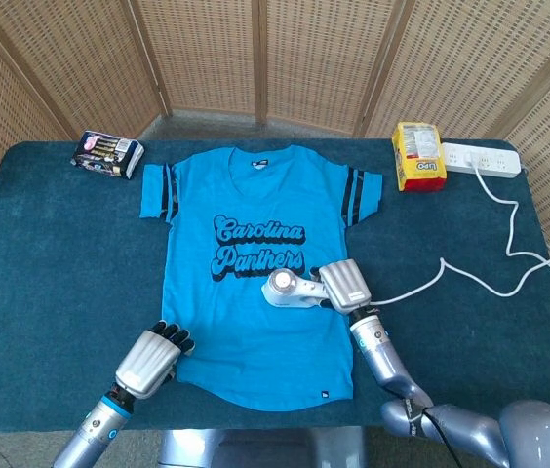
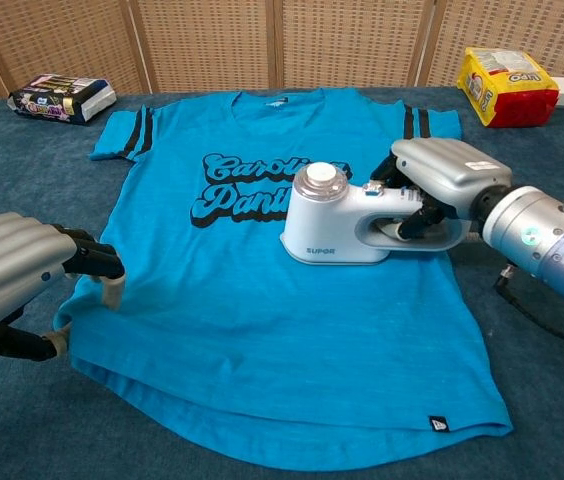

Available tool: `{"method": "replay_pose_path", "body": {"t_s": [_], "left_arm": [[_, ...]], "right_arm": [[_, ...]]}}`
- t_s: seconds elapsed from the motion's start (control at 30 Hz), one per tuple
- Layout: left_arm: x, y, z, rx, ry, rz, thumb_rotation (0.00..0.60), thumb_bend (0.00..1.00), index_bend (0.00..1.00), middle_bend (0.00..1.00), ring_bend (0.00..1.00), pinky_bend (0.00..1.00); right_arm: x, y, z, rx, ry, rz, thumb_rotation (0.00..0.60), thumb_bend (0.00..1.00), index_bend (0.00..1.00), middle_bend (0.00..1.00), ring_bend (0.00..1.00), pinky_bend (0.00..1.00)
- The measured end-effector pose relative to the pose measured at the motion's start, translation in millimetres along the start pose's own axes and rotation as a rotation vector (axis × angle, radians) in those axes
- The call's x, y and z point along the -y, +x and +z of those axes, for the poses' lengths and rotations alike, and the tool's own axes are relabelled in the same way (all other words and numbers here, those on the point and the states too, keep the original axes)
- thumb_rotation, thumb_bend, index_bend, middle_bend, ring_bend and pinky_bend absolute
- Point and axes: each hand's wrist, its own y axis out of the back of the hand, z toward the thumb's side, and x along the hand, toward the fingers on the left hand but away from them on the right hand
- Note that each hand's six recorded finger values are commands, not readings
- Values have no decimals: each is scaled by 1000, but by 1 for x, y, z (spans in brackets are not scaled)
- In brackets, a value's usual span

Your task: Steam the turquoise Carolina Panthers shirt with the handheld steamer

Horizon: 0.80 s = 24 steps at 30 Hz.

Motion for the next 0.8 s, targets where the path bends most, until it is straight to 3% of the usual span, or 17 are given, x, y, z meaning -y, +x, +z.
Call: {"method": "replay_pose_path", "body": {"t_s": [0.53,0.8], "left_arm": [[2,-2,-1,0,1,-4,541,453,552,455,392,387],[4,-3,-1,4,1,-6,539,453,553,455,392,388]], "right_arm": [[-6,45,7,-31,20,46,600,317,693,749,801,722],[-4,44,8,-25,25,48,600,317,693,749,801,722]]}}
